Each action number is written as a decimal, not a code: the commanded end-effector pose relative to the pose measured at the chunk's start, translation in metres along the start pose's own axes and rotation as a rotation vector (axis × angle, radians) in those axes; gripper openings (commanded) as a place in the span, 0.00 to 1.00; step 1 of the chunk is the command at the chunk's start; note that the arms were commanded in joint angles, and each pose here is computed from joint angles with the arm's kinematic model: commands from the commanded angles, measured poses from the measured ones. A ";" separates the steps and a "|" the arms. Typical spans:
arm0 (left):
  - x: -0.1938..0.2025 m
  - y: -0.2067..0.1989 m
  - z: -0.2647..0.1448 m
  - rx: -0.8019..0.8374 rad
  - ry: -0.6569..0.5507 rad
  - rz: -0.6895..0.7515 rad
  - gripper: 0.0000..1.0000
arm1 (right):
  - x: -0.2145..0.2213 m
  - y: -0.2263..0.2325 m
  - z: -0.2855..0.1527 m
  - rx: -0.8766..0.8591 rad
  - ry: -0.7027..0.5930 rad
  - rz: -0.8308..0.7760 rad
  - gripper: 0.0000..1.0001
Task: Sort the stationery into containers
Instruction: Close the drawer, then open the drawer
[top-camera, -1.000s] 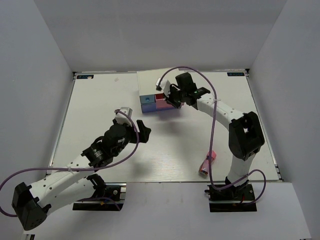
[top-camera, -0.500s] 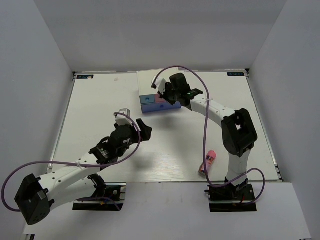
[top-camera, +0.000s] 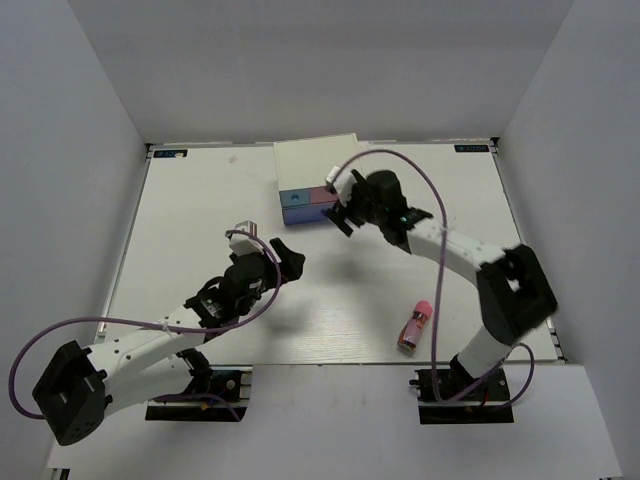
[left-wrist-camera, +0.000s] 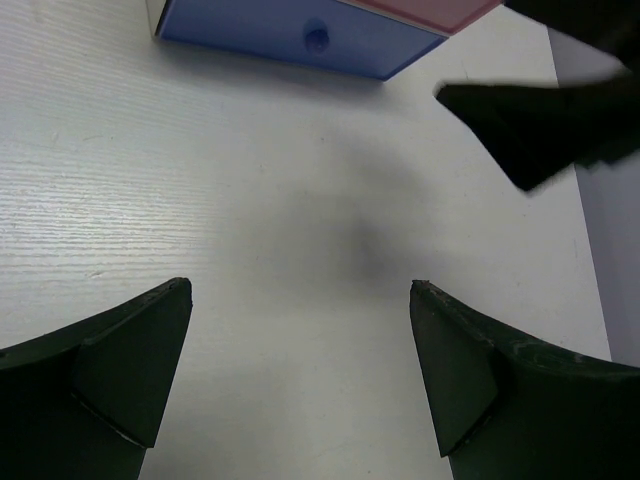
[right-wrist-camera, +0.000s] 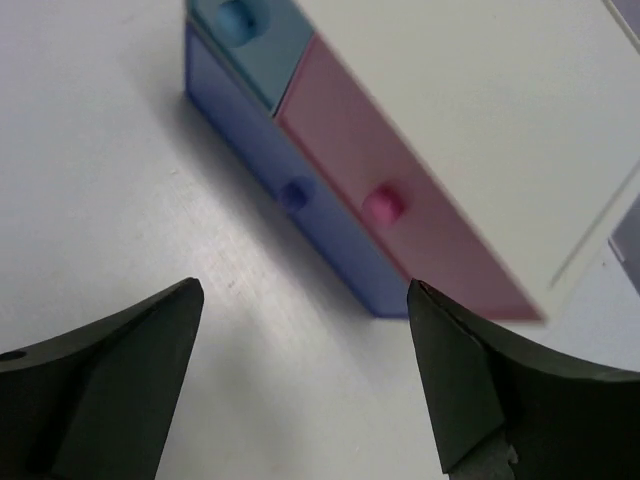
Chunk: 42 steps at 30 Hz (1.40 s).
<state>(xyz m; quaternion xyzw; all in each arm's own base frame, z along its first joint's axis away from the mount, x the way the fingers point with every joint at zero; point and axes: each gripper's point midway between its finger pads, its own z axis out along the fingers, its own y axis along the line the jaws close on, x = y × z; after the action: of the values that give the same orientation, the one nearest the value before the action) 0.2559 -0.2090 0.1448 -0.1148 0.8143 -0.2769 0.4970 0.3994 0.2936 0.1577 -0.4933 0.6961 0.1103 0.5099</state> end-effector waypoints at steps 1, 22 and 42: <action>-0.001 0.005 0.008 -0.017 -0.035 -0.056 1.00 | -0.044 -0.005 -0.046 0.119 -0.293 0.038 0.90; 0.013 -0.021 0.100 0.073 -0.191 -0.334 0.72 | 0.035 0.027 -0.079 0.016 -0.054 0.662 0.22; 0.008 -0.011 0.177 0.154 -0.523 -0.533 0.63 | 0.060 -0.009 -0.111 0.159 -0.111 0.746 0.23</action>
<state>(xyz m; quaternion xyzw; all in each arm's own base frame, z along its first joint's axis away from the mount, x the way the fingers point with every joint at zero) 0.4012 -0.2893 0.0552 -0.3343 0.6404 -0.3840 0.5751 0.3338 0.1864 0.1461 -0.1700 0.8222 0.2549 0.4798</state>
